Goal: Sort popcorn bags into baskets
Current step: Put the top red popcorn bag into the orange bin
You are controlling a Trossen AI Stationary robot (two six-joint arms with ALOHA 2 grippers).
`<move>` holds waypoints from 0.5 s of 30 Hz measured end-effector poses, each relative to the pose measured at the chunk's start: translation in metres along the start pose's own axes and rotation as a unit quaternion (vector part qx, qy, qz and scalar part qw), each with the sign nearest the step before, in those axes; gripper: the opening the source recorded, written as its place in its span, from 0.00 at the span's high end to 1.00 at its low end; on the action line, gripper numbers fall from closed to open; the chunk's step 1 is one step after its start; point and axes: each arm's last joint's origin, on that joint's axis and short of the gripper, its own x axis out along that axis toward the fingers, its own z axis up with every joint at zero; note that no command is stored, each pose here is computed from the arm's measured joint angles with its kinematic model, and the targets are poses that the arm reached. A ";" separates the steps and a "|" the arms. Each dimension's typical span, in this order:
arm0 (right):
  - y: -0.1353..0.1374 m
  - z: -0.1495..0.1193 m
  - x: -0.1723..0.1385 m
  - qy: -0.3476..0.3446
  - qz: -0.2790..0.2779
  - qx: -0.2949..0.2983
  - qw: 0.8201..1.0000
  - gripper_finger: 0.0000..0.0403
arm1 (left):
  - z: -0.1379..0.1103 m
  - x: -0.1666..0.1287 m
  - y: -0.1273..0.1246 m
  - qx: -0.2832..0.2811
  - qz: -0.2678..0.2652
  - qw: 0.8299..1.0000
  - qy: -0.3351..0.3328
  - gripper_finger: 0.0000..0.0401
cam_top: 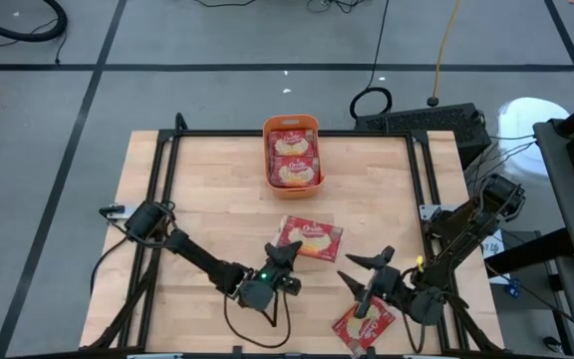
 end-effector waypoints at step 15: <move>-0.026 -0.043 0.001 0.044 0.019 0.199 0.979 0.37 | 0.022 0.006 0.021 0.065 0.006 0.998 0.001 0.96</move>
